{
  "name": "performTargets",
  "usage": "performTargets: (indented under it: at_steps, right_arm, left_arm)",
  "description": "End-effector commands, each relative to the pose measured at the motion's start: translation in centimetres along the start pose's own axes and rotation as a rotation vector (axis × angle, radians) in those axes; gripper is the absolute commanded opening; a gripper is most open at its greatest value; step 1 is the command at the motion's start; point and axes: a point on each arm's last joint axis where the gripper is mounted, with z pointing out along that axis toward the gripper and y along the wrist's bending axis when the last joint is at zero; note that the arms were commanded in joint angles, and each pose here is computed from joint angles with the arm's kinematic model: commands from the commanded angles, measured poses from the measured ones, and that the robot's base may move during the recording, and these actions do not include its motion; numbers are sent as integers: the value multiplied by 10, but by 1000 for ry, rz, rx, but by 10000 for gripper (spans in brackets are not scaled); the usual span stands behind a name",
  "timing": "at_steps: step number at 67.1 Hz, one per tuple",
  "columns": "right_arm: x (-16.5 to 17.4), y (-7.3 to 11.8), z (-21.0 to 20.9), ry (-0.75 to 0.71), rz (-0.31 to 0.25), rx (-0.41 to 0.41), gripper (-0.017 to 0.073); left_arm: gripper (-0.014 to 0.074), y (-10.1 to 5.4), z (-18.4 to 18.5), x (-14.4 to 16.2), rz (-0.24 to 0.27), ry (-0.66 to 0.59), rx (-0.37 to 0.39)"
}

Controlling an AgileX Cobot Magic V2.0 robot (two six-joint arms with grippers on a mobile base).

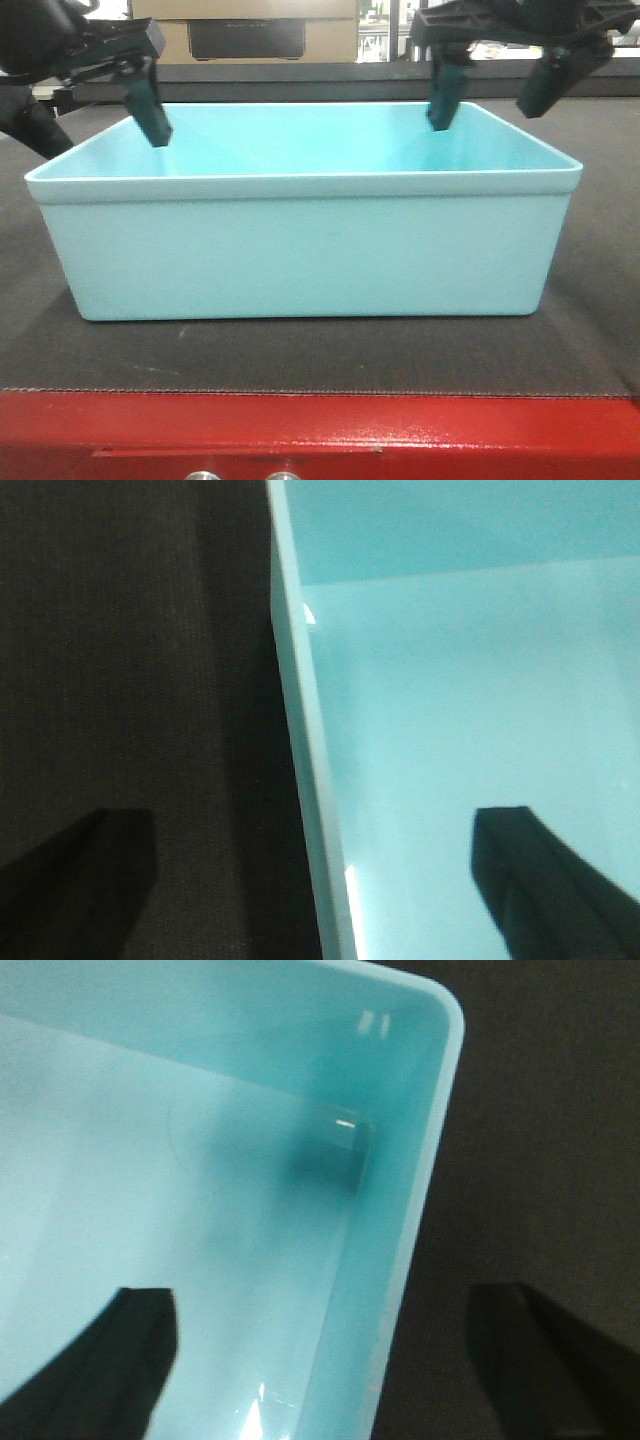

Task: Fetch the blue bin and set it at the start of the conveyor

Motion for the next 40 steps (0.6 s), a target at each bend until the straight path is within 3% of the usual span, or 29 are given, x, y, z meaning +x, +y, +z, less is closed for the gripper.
performTargets:
  at_steps: [1, 10, 18, 32, 40]
  right_arm:
    - [-2, -2, -6, -20, -13, 8, 572]
    - [-5, -4, -20, -31, -8, 10, 519]
    - [-10, -13, -45, -103, 49, 16, 413]
    - [-9, -53, -91, -201, 148, 80, 67]
    - [1, -78, -104, -212, 214, 131, -126]
  left_arm:
    - [573, -3, -10, -4, 9, -33, 9]
    - [510, -4, -33, -6, 11, -95, 17]
    - [506, -2, -62, -8, 7, -170, 19]
    - [498, 18, -103, -5, -8, -251, -42]
    - [412, 31, -117, 1, -10, -246, -93]
